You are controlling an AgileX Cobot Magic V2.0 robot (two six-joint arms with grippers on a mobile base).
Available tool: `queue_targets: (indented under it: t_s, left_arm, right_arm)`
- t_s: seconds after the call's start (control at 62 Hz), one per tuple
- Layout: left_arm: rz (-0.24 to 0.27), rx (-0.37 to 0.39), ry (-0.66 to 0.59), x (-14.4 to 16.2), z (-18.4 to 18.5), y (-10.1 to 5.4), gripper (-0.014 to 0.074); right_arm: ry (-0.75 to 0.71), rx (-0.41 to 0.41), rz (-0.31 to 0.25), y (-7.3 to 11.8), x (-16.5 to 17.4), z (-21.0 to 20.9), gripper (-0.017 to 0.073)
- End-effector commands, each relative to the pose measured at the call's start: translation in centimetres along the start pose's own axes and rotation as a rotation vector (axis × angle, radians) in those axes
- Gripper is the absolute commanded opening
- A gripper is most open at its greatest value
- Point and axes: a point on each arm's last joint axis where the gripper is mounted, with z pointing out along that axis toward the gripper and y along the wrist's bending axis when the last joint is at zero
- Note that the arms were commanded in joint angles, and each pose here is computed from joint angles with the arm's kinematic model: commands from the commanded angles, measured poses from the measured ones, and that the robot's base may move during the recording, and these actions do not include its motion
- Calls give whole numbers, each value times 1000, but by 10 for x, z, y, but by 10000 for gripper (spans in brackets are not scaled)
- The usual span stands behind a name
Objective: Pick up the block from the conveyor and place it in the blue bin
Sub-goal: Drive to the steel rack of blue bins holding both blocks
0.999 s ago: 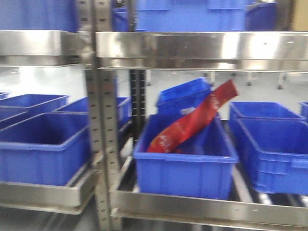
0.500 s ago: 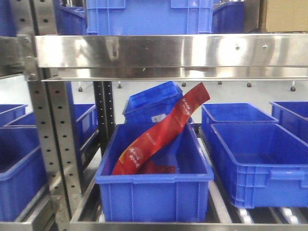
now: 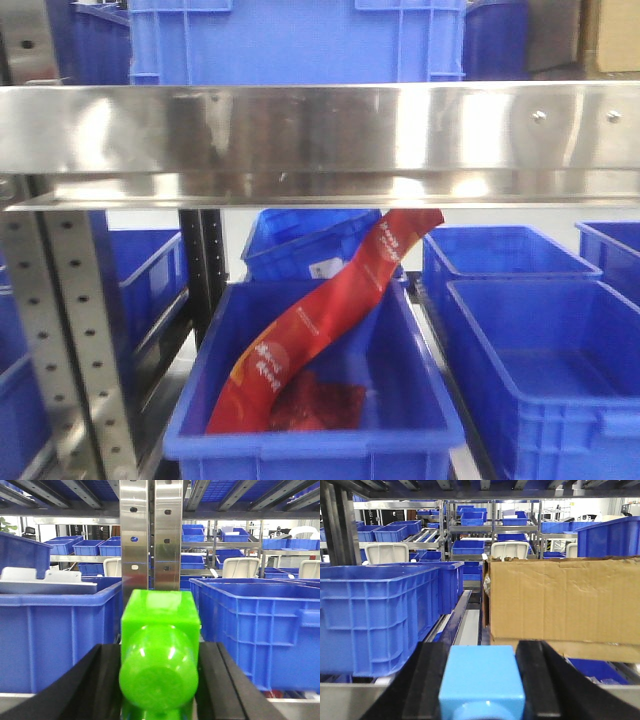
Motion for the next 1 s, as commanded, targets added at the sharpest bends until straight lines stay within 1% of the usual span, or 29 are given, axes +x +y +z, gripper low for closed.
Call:
queue_targets:
  t_s: [0.0,0.983]
  left_arm:
    - [2,-2,-24,-2,-1,0,-111]
    - [2,-2,-24,-2,-1,0,-111]
  right_arm:
    - [-30,1,-7,0,-3,-1,-162]
    - [-30,1,-7,0,-3,-1,-162]
